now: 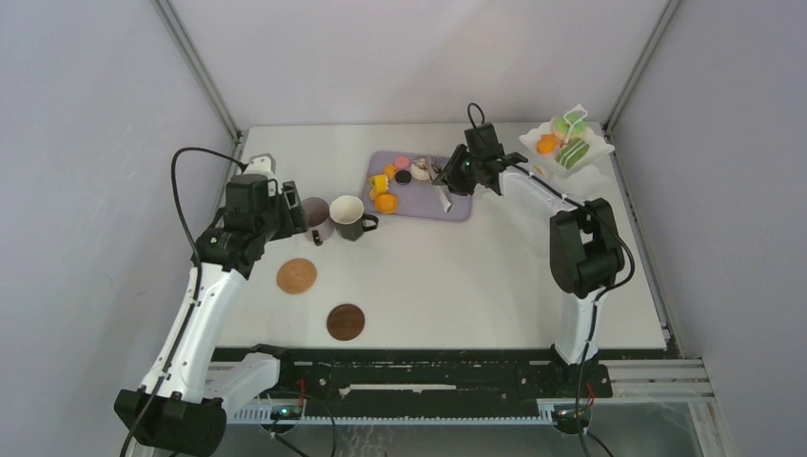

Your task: Serve the afternoon tea

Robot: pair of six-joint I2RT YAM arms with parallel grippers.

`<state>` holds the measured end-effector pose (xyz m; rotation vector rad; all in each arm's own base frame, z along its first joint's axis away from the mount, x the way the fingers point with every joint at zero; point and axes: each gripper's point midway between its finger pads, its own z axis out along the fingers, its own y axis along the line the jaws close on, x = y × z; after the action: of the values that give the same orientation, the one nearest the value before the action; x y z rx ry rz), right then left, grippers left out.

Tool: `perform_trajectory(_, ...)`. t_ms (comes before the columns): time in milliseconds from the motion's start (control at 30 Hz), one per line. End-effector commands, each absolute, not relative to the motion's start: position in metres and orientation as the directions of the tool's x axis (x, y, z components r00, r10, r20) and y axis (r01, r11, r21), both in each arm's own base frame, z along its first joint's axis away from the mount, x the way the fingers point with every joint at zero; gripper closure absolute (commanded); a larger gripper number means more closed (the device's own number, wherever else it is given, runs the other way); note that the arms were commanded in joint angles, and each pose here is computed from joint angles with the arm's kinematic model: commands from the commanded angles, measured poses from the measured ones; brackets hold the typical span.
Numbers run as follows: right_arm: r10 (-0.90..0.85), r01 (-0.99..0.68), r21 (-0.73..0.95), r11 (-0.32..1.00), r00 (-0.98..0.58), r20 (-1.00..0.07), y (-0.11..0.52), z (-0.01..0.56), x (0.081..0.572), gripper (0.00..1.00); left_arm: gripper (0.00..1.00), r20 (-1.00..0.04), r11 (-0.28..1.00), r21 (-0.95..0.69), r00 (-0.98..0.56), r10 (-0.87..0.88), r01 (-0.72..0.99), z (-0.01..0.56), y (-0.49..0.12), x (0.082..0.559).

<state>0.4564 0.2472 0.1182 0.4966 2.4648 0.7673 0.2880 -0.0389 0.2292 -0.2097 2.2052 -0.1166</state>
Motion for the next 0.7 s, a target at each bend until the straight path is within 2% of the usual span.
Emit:
perform_trajectory(0, 0.484, 0.081, 0.659, 0.748, -0.746, -0.457, 0.245, 0.184, 0.451, 0.84, 0.34, -0.824, 0.978, -0.188, -0.526, -0.208, -0.092, 0.252, -0.039, 0.289)
perform_trajectory(167, 0.434, 0.033, 0.640, 0.767, -0.761, -0.482, 0.248, 0.197, 0.420, 1.00, 0.34, -0.826, 0.975, -0.208, -0.519, -0.218, -0.079, 0.254, -0.042, 0.284)
perform_trajectory(467, 0.317, -0.107, 0.587, 0.802, -0.757, -0.572, 0.249, 0.244, 0.335, 1.00, 0.34, -0.832, 0.974, -0.222, -0.511, -0.216, -0.051, 0.257, -0.046, 0.277)
perform_trajectory(667, 0.330, -0.083, 0.555, 0.828, -0.727, -0.602, 0.208, 0.265, 0.273, 1.00, 0.34, -0.833, 0.974, -0.225, -0.513, -0.206, -0.025, 0.260, -0.049, 0.273)
